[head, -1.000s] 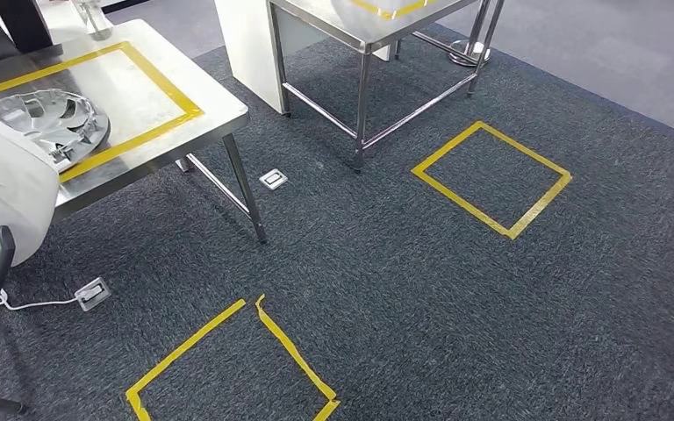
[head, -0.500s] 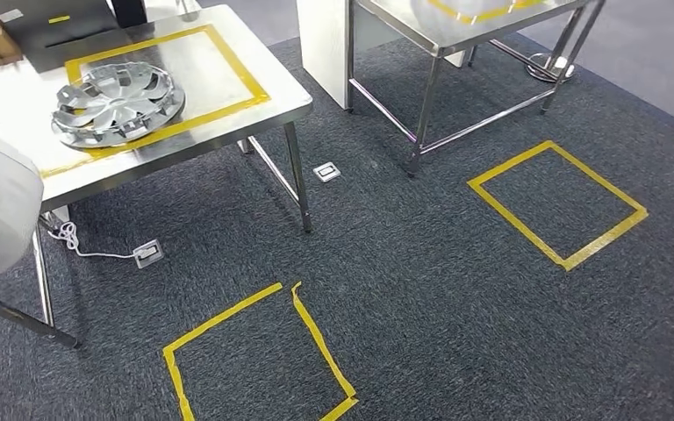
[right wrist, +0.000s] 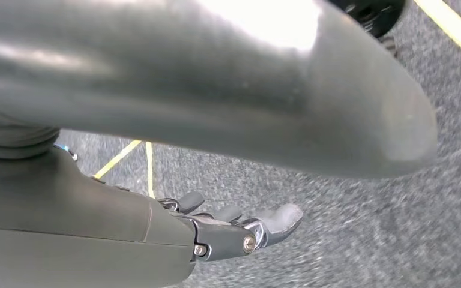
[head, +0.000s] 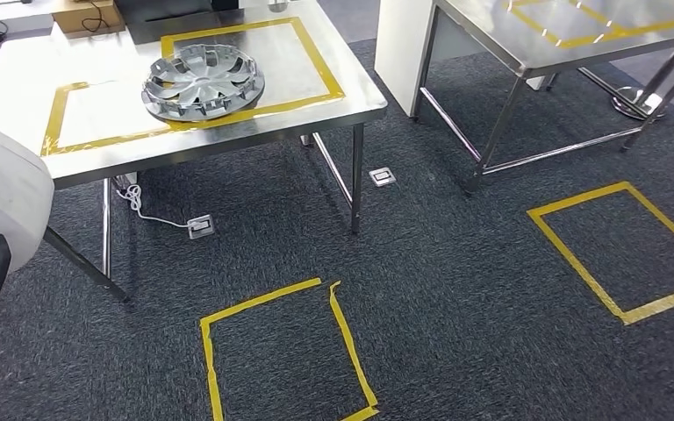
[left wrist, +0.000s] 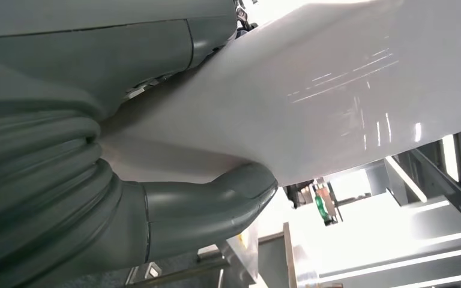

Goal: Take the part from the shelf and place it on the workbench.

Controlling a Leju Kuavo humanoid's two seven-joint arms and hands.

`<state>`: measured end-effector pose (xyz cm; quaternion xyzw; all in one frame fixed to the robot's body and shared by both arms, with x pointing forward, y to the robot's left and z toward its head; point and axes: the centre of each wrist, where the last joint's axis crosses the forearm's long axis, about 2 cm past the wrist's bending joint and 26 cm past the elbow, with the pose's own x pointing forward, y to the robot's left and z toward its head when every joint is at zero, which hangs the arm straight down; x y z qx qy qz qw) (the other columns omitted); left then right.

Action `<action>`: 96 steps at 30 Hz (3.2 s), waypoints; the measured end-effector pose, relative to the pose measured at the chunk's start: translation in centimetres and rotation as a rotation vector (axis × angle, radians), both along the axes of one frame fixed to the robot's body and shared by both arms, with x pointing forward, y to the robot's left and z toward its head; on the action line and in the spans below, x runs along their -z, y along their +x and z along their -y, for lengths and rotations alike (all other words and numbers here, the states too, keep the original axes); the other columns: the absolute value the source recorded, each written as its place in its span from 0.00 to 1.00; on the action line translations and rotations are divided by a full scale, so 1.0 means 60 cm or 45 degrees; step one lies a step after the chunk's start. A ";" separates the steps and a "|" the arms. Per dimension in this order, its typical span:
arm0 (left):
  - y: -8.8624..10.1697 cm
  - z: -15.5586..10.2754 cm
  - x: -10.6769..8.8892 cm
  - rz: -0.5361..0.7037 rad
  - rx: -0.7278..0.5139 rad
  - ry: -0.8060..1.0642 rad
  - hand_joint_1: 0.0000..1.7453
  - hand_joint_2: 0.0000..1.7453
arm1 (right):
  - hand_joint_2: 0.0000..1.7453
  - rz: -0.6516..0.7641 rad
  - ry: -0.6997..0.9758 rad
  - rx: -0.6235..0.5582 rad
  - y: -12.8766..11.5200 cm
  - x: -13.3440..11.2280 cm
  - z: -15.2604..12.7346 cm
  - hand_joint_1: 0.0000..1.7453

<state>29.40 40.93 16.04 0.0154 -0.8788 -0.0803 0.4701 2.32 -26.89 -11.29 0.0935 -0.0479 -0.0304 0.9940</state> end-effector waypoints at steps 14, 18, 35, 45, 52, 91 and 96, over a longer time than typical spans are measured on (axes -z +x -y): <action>-0.006 0.011 -0.001 -0.015 0.005 0.036 1.00 1.00 | 0.00 0.001 0.001 0.003 0.000 0.000 -0.009 0.00; -0.005 0.015 -0.003 -0.007 0.007 0.041 1.00 1.00 | 0.00 0.005 0.001 0.004 0.004 -0.001 -0.011 0.00; -0.004 0.015 -0.006 0.008 0.000 0.038 1.00 1.00 | 0.00 0.010 -0.003 0.072 0.003 -0.001 -0.019 0.00; -0.004 0.003 -0.010 0.020 -0.008 0.037 1.00 1.00 | 0.00 0.014 0.000 0.073 0.003 -0.001 -0.021 0.00; -0.006 -0.002 -0.012 0.029 -0.007 0.043 1.00 1.00 | 0.00 0.018 0.003 0.076 0.001 -0.001 -0.022 0.00; -0.014 -0.012 -0.012 0.009 -0.027 0.047 1.00 1.00 | 0.00 0.019 0.009 0.073 -0.003 0.000 -0.014 0.00; -0.014 -0.013 -0.009 0.000 -0.030 0.044 1.00 1.00 | 0.00 0.017 0.006 0.079 -0.004 0.000 -0.012 0.00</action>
